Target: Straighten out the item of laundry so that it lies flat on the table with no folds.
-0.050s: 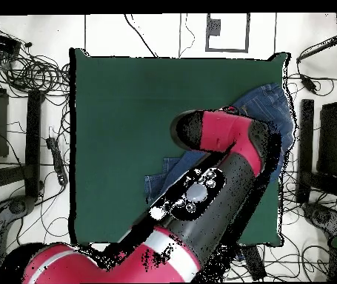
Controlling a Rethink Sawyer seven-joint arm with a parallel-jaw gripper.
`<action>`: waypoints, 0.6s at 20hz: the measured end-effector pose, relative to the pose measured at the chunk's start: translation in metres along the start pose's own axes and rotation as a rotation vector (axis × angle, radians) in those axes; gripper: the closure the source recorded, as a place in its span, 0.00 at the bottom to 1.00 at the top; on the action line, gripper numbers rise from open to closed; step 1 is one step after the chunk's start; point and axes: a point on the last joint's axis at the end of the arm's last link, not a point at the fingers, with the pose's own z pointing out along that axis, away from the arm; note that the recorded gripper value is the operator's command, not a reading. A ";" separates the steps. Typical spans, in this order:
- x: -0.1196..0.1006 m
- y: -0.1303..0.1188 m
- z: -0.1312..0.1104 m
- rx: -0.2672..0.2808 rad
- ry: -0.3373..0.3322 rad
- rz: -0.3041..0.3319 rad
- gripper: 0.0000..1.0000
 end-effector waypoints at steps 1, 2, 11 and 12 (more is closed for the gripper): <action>0.002 0.003 -0.004 -0.005 -0.001 0.002 1.00; 0.005 0.008 -0.012 -0.017 -0.003 0.005 1.00; 0.025 0.049 -0.063 -0.129 -0.030 0.067 1.00; 0.025 0.049 -0.063 -0.133 -0.030 0.073 1.00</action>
